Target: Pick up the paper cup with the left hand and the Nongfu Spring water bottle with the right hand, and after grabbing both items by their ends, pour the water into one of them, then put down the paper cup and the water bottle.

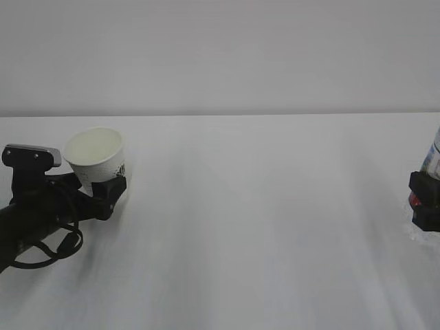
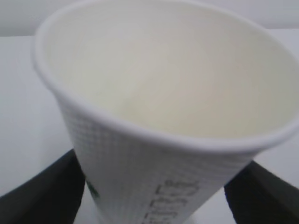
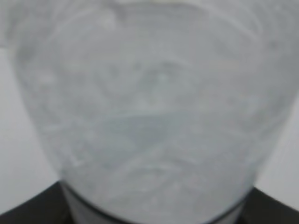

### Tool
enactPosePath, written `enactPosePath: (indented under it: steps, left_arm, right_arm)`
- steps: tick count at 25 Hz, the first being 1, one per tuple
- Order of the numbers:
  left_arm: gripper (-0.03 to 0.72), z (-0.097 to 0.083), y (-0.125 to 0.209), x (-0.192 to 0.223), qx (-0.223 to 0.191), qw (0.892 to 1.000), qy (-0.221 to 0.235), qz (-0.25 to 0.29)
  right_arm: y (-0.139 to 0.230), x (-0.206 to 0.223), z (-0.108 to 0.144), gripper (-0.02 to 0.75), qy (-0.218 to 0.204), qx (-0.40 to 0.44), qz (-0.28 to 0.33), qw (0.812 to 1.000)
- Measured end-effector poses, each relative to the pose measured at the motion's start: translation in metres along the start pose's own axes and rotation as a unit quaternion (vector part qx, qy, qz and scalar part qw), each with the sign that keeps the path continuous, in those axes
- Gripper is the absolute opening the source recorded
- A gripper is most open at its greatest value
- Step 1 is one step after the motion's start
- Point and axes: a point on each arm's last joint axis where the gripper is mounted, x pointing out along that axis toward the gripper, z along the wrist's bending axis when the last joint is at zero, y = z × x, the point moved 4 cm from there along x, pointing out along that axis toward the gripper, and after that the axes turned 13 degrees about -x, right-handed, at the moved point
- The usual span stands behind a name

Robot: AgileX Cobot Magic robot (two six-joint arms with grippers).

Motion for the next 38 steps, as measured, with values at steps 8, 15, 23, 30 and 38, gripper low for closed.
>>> enactPosePath:
  steps: [8,15,23,30,38]
  left_arm:
    - [0.692,0.0,0.0,0.002,0.0,1.0,0.0,-0.001]
    - [0.692,-0.001,-0.008,0.015,0.002,1.0,0.007,-0.019]
    - [0.692,0.002,-0.001,0.019,0.001,1.0,0.004,-0.011]
    - [0.676,0.003,-0.001,0.019,0.0,1.0,0.002,-0.011]
    - [0.555,0.003,-0.001,0.019,0.0,1.0,0.002,-0.011]
  right_arm:
    - [0.0,0.0,0.0,0.409,0.0,-0.011,0.0,1.0]
    - [-0.005,0.0,-0.001,0.409,0.006,-0.019,-0.019,1.0]
    - [-0.006,0.0,-0.002,0.409,0.006,-0.021,-0.022,1.0]
    - [-0.006,0.0,-0.002,0.409,0.006,-0.021,-0.022,1.0]
    - [-0.006,0.0,-0.002,0.409,0.007,-0.022,-0.022,1.0]
